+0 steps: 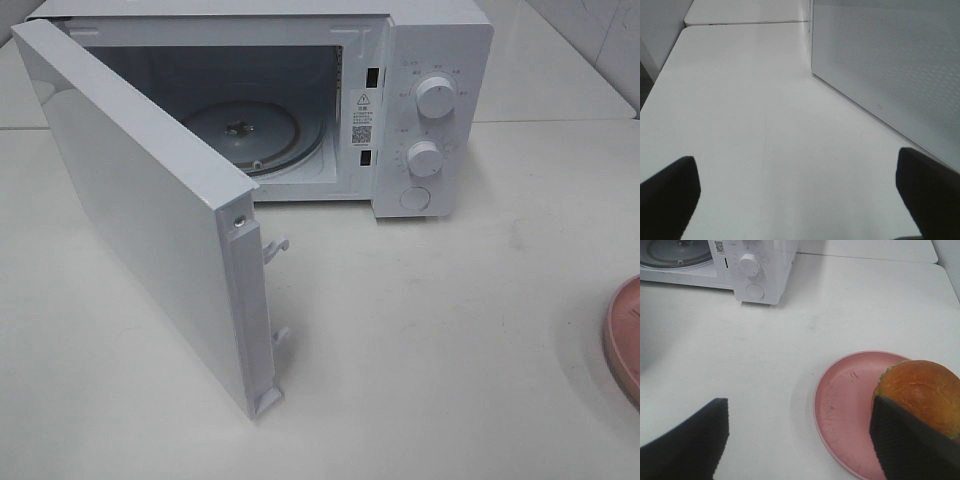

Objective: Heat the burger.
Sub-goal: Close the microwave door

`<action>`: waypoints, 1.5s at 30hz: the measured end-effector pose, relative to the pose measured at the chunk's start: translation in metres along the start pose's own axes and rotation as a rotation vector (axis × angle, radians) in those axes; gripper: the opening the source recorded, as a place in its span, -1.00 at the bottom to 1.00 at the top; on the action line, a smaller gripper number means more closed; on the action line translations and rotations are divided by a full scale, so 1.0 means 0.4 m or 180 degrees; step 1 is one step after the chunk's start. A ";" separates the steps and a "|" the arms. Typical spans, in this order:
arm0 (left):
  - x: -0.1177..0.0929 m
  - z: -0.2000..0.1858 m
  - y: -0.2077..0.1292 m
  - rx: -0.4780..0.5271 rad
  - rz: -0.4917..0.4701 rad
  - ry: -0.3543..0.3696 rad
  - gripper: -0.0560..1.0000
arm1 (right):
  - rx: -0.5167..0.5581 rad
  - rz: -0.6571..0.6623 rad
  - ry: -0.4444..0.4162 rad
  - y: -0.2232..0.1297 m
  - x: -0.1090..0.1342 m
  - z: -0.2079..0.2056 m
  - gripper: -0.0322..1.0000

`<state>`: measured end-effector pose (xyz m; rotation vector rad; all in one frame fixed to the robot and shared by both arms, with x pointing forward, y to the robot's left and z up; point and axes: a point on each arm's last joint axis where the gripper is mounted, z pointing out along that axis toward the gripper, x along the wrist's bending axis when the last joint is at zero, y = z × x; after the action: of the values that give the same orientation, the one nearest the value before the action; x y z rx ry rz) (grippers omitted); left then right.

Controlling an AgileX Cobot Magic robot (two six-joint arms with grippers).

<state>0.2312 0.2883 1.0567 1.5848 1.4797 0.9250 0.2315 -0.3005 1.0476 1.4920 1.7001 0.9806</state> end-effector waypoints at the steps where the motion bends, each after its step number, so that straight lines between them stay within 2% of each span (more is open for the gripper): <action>1: 0.000 0.000 0.000 0.0000 0.0000 0.0000 0.98 | 0.0000 0.0000 0.0000 0.000 0.000 0.000 0.54; 7: 0.005 0.014 0.043 -0.0066 -0.0036 0.0001 0.89 | 0.0000 -0.0022 0.0000 0.000 0.000 0.000 0.54; 11: 0.010 0.031 0.066 -0.0148 -0.0057 0.0024 0.67 | 0.0000 -0.0022 0.0000 0.000 0.000 0.000 0.54; 12: 0.013 0.040 0.074 -0.0176 -0.0066 0.0036 0.50 | 0.0000 -0.0022 0.0000 0.000 0.000 0.000 0.54; 13: 0.013 0.040 0.074 -0.0176 -0.0066 0.0036 0.50 | 0.0000 -0.0022 0.0000 0.000 0.000 0.000 0.54; 14: 0.014 0.047 0.075 -0.0192 -0.0072 0.0043 0.40 | 0.0000 -0.0022 0.0000 0.000 0.000 0.000 0.54; 15: 0.017 0.063 0.076 -0.0195 -0.0086 0.0054 0.18 | 0.0000 -0.0022 0.0000 0.000 0.000 0.000 0.54; 16: 0.017 0.063 0.076 -0.0195 -0.0086 0.0054 0.18 | 0.0000 -0.0022 0.0000 0.000 0.000 0.000 0.54; 17: 0.019 0.071 0.075 -0.0198 -0.0093 0.0061 0.06 | 0.0000 -0.0022 0.0000 0.000 0.000 0.000 0.54; 18: 0.023 0.090 0.074 -0.0194 -0.0109 0.0075 -0.16 | 0.0000 -0.0022 0.0000 0.000 0.000 0.000 0.54; 19: 0.023 0.090 0.074 -0.0194 -0.0109 0.0075 -0.16 | 0.0000 -0.0022 0.0000 0.000 0.000 0.000 0.54; 20: 0.024 0.099 0.074 -0.0197 -0.0116 0.0082 -0.27 | 0.0000 -0.0022 0.0000 0.000 0.000 0.000 0.54; 21: 0.029 0.118 0.075 -0.0218 -0.0132 0.0103 -0.52 | 0.0000 -0.0022 0.0000 0.000 0.000 0.000 0.54; 22: 0.029 0.118 0.075 -0.0218 -0.0132 0.0103 -0.52 | 0.0000 -0.0022 0.0000 0.000 0.000 0.000 0.54; 24: 0.035 0.145 0.079 -0.0287 -0.0145 0.0134 -0.85 | 0.0000 -0.0022 0.0000 0.000 0.000 0.000 0.54; 34: 0.056 0.229 0.086 -0.0653 -0.0044 0.0281 -0.89 | 0.0000 -0.0022 0.0000 0.000 0.000 0.000 0.54; 39: 0.072 0.275 0.084 -0.0883 -0.0048 0.0439 -0.89 | 0.0000 -0.0022 0.0000 0.000 0.000 0.000 0.54; 45: 0.084 0.316 0.065 -0.0907 -0.0034 0.0545 -0.89 | 0.0000 -0.0022 0.0000 0.000 0.000 0.000 0.54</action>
<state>0.3577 0.3140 1.0240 1.3162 1.3965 1.2314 0.2315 -0.3005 1.0476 1.4851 1.7042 0.9770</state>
